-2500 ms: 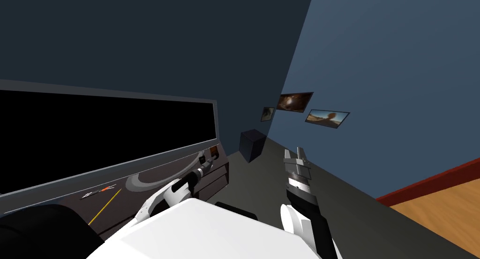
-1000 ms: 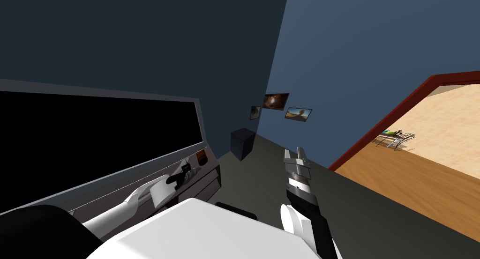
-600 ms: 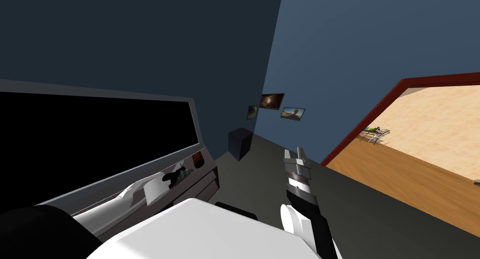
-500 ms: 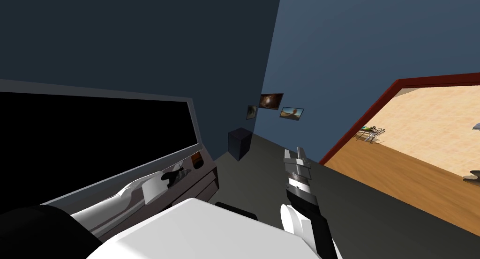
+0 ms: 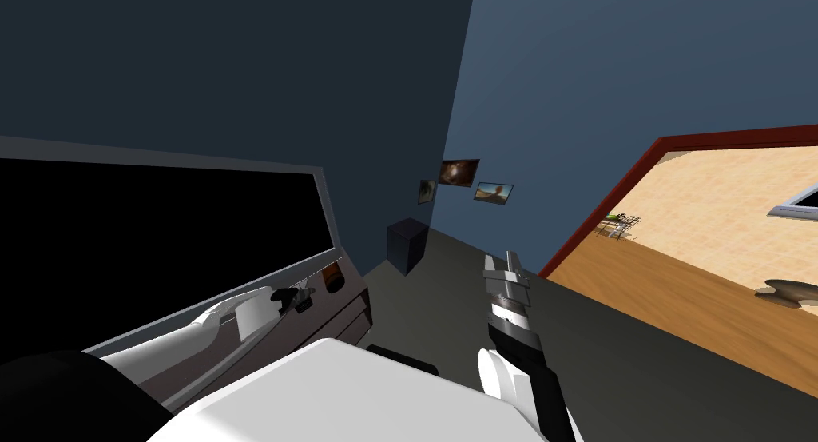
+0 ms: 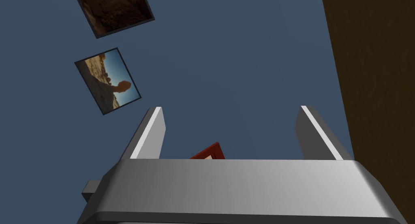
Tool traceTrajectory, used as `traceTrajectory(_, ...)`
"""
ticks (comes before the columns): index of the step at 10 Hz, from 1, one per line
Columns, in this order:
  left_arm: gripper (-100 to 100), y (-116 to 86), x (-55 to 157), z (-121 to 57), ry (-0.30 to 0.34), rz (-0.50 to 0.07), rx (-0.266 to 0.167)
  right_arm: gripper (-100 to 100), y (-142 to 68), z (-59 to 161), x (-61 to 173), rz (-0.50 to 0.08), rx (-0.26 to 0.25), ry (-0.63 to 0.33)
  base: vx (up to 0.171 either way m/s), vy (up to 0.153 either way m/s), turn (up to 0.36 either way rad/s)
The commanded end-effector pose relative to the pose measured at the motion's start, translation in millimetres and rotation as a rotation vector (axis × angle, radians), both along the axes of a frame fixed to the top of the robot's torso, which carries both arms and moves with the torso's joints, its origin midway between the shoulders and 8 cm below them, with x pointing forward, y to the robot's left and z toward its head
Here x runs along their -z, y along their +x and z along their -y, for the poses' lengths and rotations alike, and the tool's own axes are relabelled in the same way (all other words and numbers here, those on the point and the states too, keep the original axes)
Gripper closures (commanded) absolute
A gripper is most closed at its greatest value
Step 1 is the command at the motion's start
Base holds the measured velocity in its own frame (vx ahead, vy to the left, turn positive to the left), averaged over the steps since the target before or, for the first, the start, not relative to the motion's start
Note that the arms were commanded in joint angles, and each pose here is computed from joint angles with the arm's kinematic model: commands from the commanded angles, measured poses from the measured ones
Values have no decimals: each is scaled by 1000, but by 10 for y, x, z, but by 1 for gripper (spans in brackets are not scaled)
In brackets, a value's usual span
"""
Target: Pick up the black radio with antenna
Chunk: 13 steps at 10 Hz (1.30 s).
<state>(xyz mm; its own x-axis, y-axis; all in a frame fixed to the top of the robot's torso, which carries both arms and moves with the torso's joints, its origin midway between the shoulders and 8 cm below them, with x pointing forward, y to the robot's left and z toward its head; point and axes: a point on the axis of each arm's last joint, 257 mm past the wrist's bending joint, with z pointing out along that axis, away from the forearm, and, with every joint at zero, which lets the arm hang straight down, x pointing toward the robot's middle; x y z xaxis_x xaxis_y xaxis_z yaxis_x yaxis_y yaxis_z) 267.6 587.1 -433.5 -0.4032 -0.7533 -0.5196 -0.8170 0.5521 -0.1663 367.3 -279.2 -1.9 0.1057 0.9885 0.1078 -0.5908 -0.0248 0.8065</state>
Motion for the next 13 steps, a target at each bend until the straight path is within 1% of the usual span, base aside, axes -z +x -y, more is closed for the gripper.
traceTrajectory(1,-100,0,0,0,0,0,0,0,0,0,0,0,0,0,16,20,-5)
traceTrajectory(2,0,-1,-2,-10,2,-1,-1,0,0,0,0,0,0,0,0,0,0)
traceTrajectory(3,-100,-29,73,-23,2,0,-8,0,0,0,0,0,0,0,14,18,-52)
traceTrajectory(6,-100,-77,189,-37,3,1,-18,0,0,0,0,0,0,0,22,31,-44)
traceTrajectory(7,-100,-66,153,-38,3,0,-16,0,0,0,0,0,0,0,12,10,-6)
traceTrajectory(8,100,-66,156,-39,3,1,-16,0,0,0,0,0,0,0,0,4,15)
traceTrajectory(12,100,-73,157,-43,4,-1,-17,0,0,0,0,0,0,0,0,0,0)
traceTrajectory(13,0,-72,157,-42,3,-1,-16,0,0,0,0,0,0,0,0,0,0)
